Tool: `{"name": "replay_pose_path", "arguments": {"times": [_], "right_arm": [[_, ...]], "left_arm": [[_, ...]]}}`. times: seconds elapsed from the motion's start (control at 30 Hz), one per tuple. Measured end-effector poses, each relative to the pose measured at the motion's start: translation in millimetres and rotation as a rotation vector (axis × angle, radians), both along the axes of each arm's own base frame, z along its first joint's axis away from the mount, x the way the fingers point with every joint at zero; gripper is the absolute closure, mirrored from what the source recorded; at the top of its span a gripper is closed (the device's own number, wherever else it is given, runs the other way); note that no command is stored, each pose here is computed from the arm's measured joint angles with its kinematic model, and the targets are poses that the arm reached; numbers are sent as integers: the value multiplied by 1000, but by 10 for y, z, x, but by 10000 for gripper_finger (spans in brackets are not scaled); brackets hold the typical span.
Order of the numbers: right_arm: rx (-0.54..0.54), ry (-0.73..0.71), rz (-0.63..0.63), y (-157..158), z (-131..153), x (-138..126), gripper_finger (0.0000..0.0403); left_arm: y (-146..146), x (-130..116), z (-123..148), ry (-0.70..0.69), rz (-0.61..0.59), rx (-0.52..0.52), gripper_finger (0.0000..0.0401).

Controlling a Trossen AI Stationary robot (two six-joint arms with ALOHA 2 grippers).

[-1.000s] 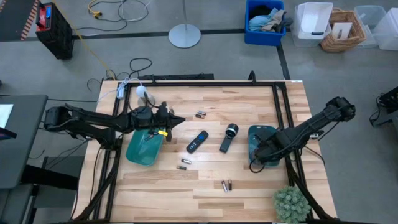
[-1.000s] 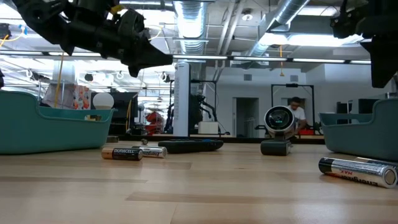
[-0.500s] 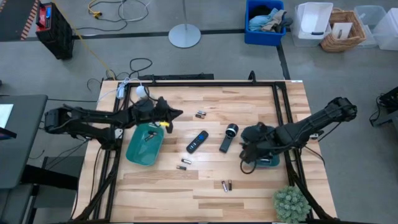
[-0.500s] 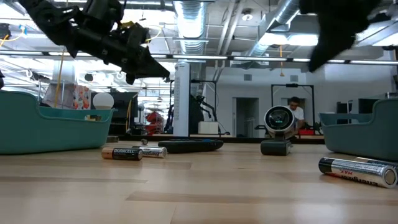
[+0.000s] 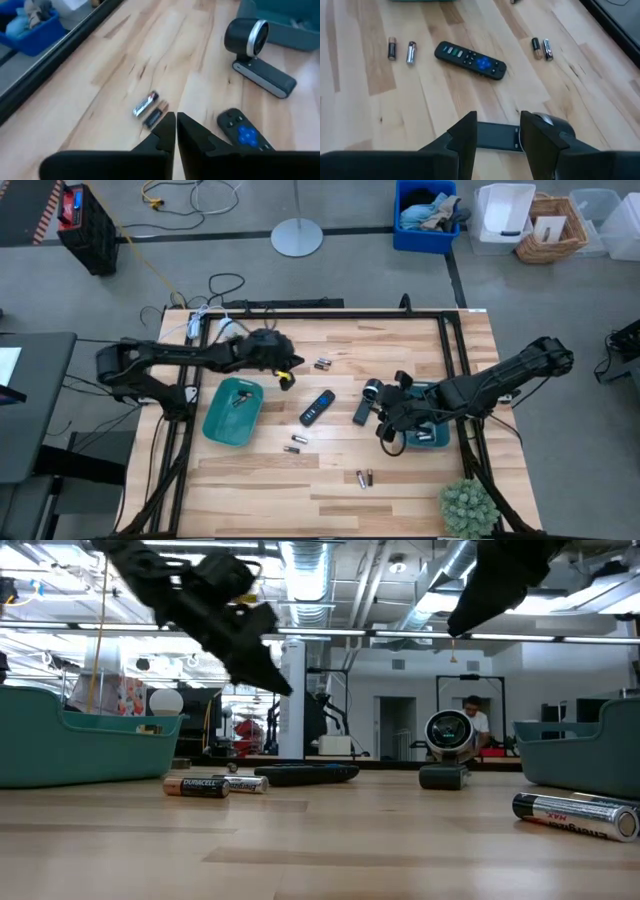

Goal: Sort batteries
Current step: Put the silver battery into the blue bin

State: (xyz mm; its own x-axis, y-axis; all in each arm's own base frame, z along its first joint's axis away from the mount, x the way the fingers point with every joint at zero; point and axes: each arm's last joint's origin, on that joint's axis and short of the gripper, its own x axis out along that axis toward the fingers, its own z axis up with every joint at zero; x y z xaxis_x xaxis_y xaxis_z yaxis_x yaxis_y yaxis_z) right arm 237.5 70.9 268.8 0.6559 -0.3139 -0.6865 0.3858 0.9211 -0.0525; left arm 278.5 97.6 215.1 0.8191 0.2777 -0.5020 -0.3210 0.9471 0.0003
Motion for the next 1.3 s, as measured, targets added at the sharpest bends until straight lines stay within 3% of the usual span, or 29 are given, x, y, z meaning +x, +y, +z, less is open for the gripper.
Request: {"name": "replay_pose_path", "arguments": {"times": [0.27,0.47,0.9,1.13,1.3], "right_arm": [[-3,20,17,78,-72,41,239],[-1,16,72,215,-67,-11,240],[-45,12,94,274,-64,-40,240],[-71,12,81,240,-62,-27,240],[-72,10,73,223,-61,-19,240]], "left_arm": [[164,541,-123,91,-130,-7,330],[195,715,-238,191,-177,-36,314],[141,683,-180,176,-209,-34,319],[112,655,-251,241,-228,-50,319],[-265,571,-259,304,-366,-58,319]]}}
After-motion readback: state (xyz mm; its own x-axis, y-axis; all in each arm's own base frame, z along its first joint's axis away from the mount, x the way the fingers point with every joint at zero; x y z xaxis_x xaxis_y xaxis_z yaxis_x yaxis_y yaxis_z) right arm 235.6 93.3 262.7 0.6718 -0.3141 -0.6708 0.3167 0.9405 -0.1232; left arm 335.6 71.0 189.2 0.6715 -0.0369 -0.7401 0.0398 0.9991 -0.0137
